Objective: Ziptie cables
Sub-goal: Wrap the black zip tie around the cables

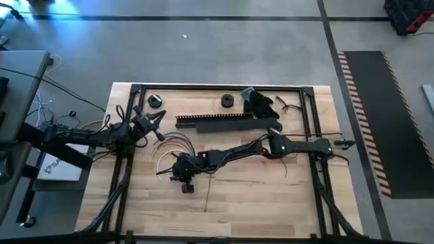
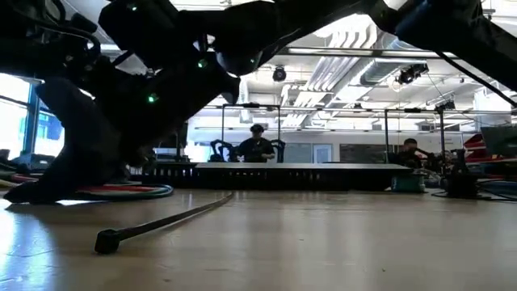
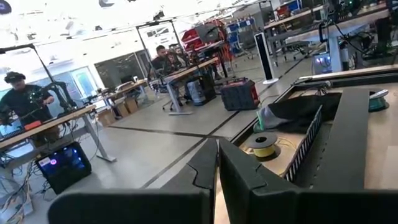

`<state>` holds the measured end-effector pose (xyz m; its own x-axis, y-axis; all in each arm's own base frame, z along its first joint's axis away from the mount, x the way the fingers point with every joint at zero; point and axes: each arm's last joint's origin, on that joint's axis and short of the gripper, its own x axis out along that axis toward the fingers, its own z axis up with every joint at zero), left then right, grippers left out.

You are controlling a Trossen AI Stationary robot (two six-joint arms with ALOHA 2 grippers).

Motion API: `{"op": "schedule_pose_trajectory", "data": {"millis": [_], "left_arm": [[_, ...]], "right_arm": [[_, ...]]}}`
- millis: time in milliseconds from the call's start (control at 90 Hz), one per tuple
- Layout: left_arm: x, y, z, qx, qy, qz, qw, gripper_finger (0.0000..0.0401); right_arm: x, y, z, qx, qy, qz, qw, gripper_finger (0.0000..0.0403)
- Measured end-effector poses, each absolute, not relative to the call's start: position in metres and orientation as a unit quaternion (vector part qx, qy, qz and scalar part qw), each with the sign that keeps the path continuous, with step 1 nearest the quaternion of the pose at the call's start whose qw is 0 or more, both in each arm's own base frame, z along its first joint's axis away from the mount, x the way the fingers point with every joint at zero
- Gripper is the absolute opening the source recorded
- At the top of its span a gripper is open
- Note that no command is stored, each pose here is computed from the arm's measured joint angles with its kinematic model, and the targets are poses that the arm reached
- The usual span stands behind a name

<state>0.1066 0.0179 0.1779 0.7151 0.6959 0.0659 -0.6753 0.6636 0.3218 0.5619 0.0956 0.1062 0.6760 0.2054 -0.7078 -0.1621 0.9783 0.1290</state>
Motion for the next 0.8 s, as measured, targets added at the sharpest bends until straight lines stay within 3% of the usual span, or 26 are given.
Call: {"op": "schedule_pose_trajectory", "data": {"millis": [144,411,678,800], "left_arm": [[0.107,0.018,0.178,0.164,0.032,0.376,0.911,0.0],[0.107,0.018,0.178,0.164,0.033,0.376,0.911,0.0],[0.107,0.018,0.176,0.167,0.04,0.375,0.911,0.0],[0.107,0.018,0.176,0.168,0.043,0.374,0.911,0.0]], "right_arm": [[0.567,0.095,0.146,0.034,0.377,0.079,0.922,0.0024],[0.542,0.078,0.266,0.149,0.281,0.033,0.948,0.0024],[0.496,0.069,0.373,0.212,0.162,-0.043,0.963,0.0024],[0.481,0.072,0.401,0.235,0.121,-0.051,0.963,0.0024]]}}
